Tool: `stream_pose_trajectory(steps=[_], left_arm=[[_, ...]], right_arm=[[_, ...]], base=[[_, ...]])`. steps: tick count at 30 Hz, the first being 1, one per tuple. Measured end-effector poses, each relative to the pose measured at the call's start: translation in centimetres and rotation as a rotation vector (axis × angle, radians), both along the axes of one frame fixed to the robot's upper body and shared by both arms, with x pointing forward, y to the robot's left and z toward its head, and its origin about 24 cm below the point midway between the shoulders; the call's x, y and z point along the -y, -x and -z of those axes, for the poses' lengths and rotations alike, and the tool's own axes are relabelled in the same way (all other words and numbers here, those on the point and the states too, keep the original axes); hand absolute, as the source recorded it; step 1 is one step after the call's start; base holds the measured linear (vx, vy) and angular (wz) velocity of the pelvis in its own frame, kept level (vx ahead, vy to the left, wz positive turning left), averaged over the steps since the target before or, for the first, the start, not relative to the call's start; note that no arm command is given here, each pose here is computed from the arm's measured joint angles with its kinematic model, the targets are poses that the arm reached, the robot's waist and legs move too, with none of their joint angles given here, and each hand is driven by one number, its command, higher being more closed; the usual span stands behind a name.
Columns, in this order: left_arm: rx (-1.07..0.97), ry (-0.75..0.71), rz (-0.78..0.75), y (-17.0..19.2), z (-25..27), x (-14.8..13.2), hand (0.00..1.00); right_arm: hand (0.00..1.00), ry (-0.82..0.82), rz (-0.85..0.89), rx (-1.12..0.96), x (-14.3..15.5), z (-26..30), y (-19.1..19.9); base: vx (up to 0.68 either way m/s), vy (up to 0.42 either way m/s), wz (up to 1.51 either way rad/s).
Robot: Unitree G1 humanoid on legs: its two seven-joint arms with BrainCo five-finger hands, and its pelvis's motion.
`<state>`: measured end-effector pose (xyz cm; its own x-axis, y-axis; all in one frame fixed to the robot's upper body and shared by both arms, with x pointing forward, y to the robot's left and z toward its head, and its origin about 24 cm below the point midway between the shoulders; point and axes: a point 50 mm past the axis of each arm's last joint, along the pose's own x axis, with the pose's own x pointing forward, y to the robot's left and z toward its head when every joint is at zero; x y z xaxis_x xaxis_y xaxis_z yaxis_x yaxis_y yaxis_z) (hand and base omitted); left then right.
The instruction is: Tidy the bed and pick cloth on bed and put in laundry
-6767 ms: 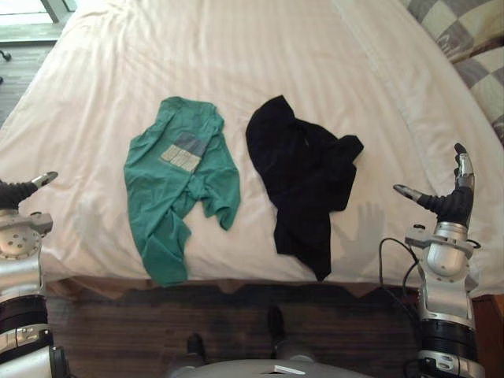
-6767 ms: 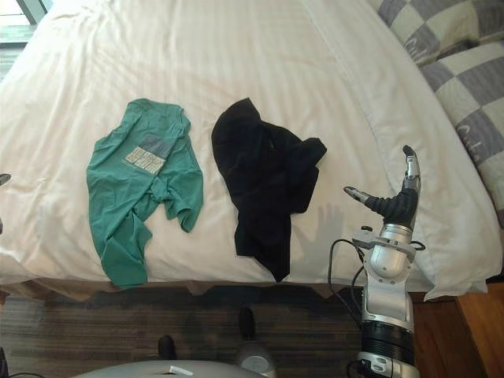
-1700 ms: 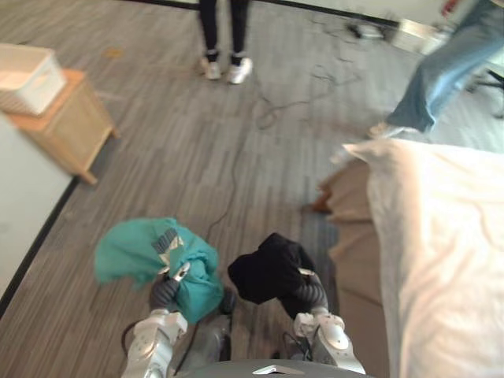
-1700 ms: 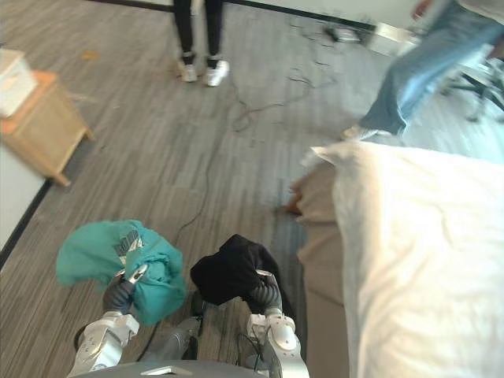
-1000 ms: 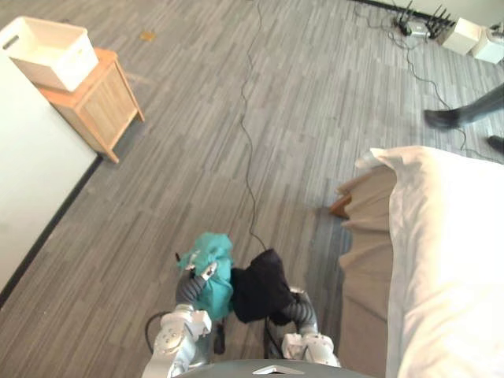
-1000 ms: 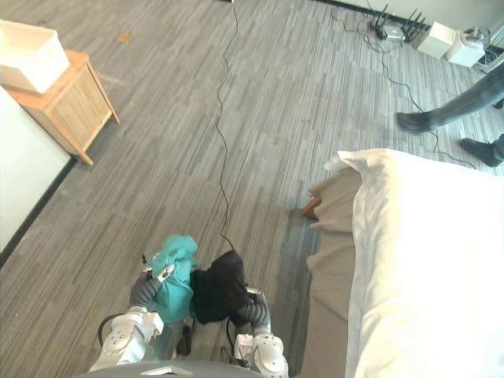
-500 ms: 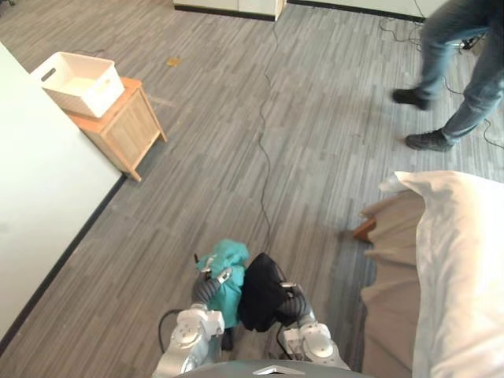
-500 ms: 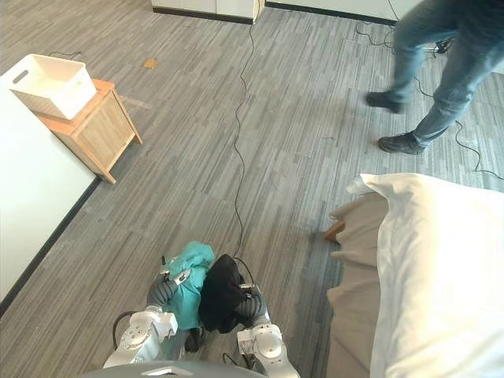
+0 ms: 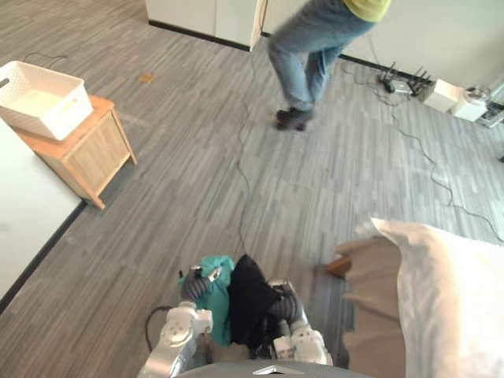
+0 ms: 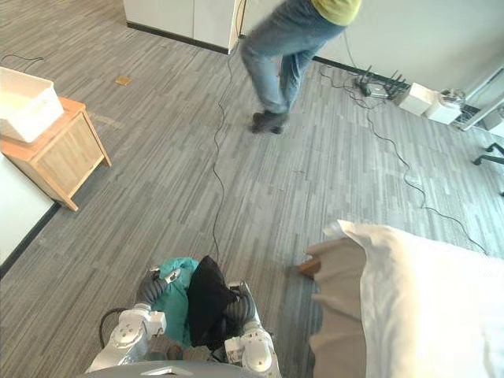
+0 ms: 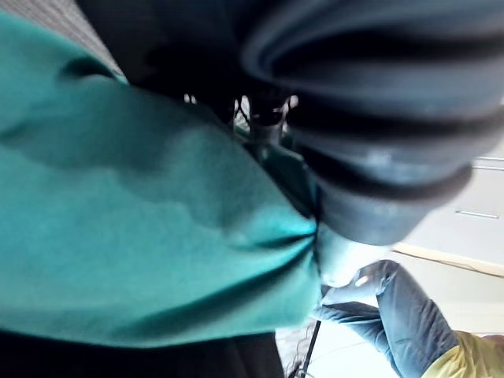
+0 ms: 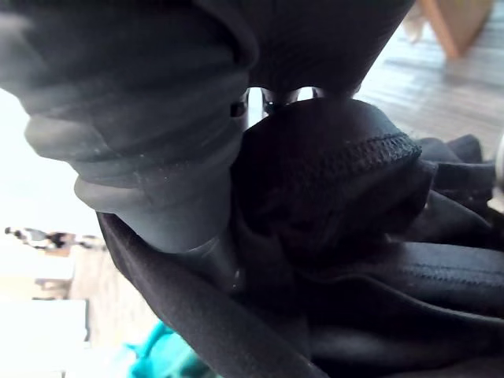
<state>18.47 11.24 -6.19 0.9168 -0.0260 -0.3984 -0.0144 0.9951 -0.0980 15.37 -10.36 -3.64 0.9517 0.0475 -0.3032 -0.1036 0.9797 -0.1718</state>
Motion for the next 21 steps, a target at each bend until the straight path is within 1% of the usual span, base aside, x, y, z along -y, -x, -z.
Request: stream_pose_trajectory(steps=[3,5,6,8,9,11,14,17,19,21], left_arm=[[0.051,-0.027,-0.075,-1.6,-0.9,-1.4,1.0],[0.044,-0.039,-0.098,-1.4,-0.8,-1.8,1.0],[0.025,-0.046,-0.112,-0.6,-0.3,-2.2,1.0],[-0.036,-0.033,-0.13,0.3,0.9,-1.9,1.0],[-0.074,0.01,-0.159,1.1,1.4,-1.1,1.0],[-0.09,0.046,-0.184,1.5,1.6,-0.7,1.0],[-0.077,0.083,-0.213,1.5,1.4,-1.0,1.0],[-0.042,0.102,-0.252,1.2,0.7,-1.3,1.0],[-0.033,0.115,-0.272,1.3,0.4,-1.3,1.0],[-0.013,0.13,-0.291,1.3,0.0,-1.4,1.0]], right_arm=[[1.0,-0.034,0.01,0.058,-0.7,-1.1,-1.2],[1.0,-0.036,0.025,0.052,-0.5,-1.0,-1.2],[1.0,-0.033,0.046,0.031,-0.3,-0.6,-0.7],[1.0,0.003,0.065,-0.003,0.7,0.3,-0.6],[1.0,0.057,0.064,-0.006,2.0,0.7,-1.2],[1.0,0.094,0.045,0.005,2.7,0.7,-1.7],[1.0,0.079,0.027,0.023,2.4,0.4,-2.7],[1.0,0.082,-0.009,0.045,1.8,0.2,-4.5],[1.0,0.094,-0.017,0.037,1.9,0.4,-4.9],[1.0,0.115,-0.009,0.007,2.5,1.0,-4.2]], base=[[0.64,-0.269,0.28],[0.62,-0.348,0.63],[0.72,-0.465,0.83],[0.77,-0.564,0.31],[0.68,-0.513,-0.18],[0.61,-0.397,-0.29],[0.71,-0.42,-0.35],[0.5,-0.188,-0.71],[0.46,-0.005,-0.21],[0.56,0.098,0.34]])
